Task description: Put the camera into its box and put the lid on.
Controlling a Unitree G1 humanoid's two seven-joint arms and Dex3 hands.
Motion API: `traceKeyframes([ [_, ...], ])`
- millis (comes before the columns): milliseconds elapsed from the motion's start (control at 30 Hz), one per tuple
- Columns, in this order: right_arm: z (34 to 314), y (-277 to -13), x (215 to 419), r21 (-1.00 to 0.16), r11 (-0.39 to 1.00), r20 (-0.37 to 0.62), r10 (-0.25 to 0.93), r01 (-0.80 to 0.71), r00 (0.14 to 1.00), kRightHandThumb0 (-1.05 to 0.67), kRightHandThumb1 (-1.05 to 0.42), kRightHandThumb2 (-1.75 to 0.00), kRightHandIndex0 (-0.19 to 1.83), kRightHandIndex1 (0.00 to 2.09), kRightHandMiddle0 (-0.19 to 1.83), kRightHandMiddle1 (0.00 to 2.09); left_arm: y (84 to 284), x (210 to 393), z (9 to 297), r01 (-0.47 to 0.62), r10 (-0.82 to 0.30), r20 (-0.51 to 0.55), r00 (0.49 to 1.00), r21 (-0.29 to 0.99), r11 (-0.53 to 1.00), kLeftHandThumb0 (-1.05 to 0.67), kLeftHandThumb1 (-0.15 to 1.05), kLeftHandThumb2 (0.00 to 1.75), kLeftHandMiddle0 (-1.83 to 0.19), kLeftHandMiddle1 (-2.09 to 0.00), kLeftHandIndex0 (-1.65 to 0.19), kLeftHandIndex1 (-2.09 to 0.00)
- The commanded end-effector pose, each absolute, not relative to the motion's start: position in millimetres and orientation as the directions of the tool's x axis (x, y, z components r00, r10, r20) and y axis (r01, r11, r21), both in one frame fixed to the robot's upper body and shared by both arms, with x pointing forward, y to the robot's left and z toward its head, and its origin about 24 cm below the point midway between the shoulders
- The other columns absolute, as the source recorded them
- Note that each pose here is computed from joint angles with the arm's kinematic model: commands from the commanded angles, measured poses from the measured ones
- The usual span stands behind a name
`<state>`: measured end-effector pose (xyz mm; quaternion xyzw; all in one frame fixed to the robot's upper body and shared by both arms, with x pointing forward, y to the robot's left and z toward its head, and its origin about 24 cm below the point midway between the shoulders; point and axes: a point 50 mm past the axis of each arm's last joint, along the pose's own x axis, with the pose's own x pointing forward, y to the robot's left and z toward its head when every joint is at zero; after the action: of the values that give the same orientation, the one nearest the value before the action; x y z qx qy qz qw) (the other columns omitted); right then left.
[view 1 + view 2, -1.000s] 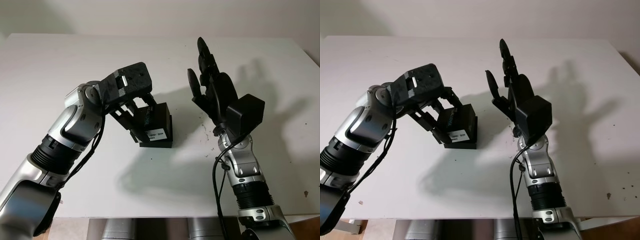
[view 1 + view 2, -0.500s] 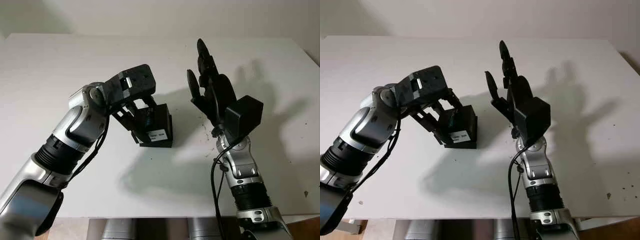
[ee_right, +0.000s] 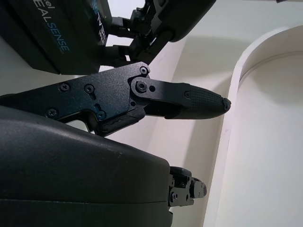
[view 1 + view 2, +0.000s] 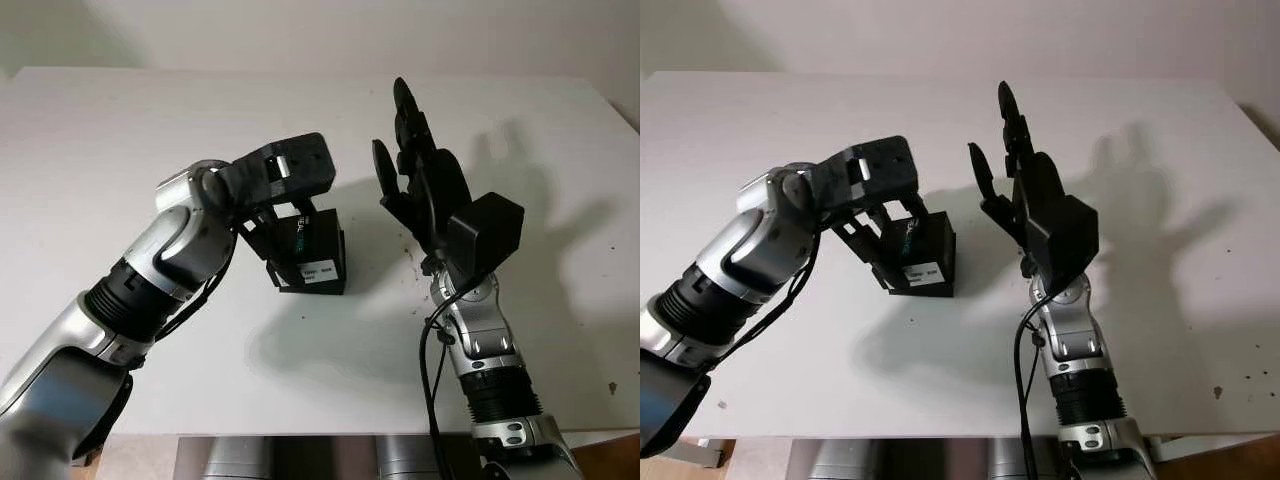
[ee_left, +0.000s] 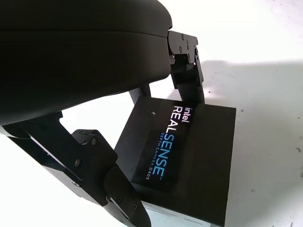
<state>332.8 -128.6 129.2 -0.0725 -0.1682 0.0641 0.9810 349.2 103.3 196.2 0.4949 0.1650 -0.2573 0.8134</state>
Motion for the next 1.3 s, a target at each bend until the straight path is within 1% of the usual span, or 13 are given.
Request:
traceKeyframes([
  [0,132,-128,331,-0.168,0.981,0.341,0.150,-0.097,0.928,-0.72,-1.05,-0.52,-0.08,0.06,-0.01,0.07,99.6,347.8,196,0.590,-0.270,-0.525,0.807,0.730,0.345,-0.19,0.90,0.05,-0.37,-1.84,-0.23,-1.71],
  [133,131,-128,331,-0.168,0.982,0.341,0.145,-0.092,0.929,-0.71,-1.05,-0.52,-0.07,0.06,-0.01,0.07,100.3,347.8,193,0.585,-0.258,-0.525,0.811,0.743,0.325,-0.18,0.90,0.05,-0.41,-1.86,-0.24,-1.67],
  [200,131,-128,331,-0.169,0.981,0.338,0.145,-0.091,0.930,-0.72,-1.05,-0.51,-0.08,0.06,-0.01,0.06,100.9,347.9,192,0.584,-0.256,-0.526,0.811,0.748,0.315,-0.18,0.90,0.05,-0.28,-1.85,-0.26,-1.64],
  [300,130,-128,331,-0.174,0.981,0.337,0.143,-0.087,0.931,-0.72,-1.05,-0.52,-0.08,0.06,-0.01,0.06,102.0,348.1,192,0.583,-0.259,-0.523,0.812,0.753,0.306,-0.18,0.90,0.06,-0.36,-1.88,-0.25,-1.64],
  [400,130,-128,331,-0.176,0.981,0.339,0.140,-0.084,0.930,-0.72,-1.05,-0.52,-0.07,0.06,-0.01,0.06,101.4,348.3,193,0.581,-0.258,-0.523,0.813,0.760,0.291,-0.21,0.91,0.06,-0.25,-1.83,-0.26,-1.61],
  [533,131,-127,331,-0.178,0.981,0.344,0.141,-0.083,0.928,-0.71,-1.05,-0.53,-0.07,0.06,-0.01,0.06,99.6,348.4,196,0.583,-0.278,-0.515,0.811,0.752,0.307,-0.21,0.91,0.06,-0.24,-1.81,-0.23,-1.57],
  [633,131,-126,332,-0.182,0.980,0.350,0.142,-0.082,0.926,-0.70,-1.05,-0.53,-0.07,0.06,-0.01,0.06,97.5,348.6,198,0.586,-0.285,-0.515,0.808,0.751,0.305,-0.21,0.92,0.06,-0.36,-1.84,-0.24,-1.58],
  [733,131,-125,332,-0.181,0.980,0.350,0.141,-0.081,0.926,-0.70,-1.05,-0.54,-0.07,0.06,-0.01,0.06,95.9,349.0,201,0.586,-0.271,-0.523,0.808,0.763,0.275,-0.25,0.91,0.05,-0.10,-1.66,-0.26,-1.57],
  [867,129,-124,331,-0.197,0.978,0.349,0.138,-0.071,0.927,-0.72,-1.05,-0.55,-0.06,0.06,-0.01,0.06,95.2,349.1,202,0.592,-0.263,-0.533,0.804,0.755,0.282,-0.22,0.90,0.05,-0.25,-1.74,-0.27,-1.58],
  [1067,128,-124,330,-0.197,0.978,0.347,0.135,-0.068,0.928,-0.71,-1.05,-0.54,-0.05,0.06,0.01,0.06,91.6,347.9,207,0.593,-0.249,-0.540,0.804,0.760,0.267,-0.24,0.91,0.05,-0.30,-1.77,-0.25,-1.57],
  [1167,127,-123,330,-0.191,0.979,0.345,0.137,-0.074,0.929,-0.71,-1.05,-0.53,-0.06,0.06,0.01,0.06,89.1,347.9,211,0.586,-0.245,-0.535,0.808,0.769,0.254,-0.26,0.90,0.05,-0.12,-1.69,-0.26,-1.55],
  [1233,127,-123,331,-0.183,0.980,0.340,0.138,-0.078,0.930,-0.71,-1.05,-0.53,-0.06,0.06,0.01,0.06,88.3,348.5,211,0.581,-0.249,-0.529,0.811,0.777,0.244,-0.26,0.89,0.05,-0.08,-1.63,-0.30,-1.53],
  [1267,127,-122,330,-0.183,0.980,0.337,0.137,-0.078,0.932,-0.71,-1.05,-0.53,-0.06,0.06,0.01,0.06,87.8,348.8,212,0.577,-0.246,-0.527,0.814,0.784,0.229,-0.26,0.89,0.05,-0.12,-1.65,-0.31,-1.52],
])
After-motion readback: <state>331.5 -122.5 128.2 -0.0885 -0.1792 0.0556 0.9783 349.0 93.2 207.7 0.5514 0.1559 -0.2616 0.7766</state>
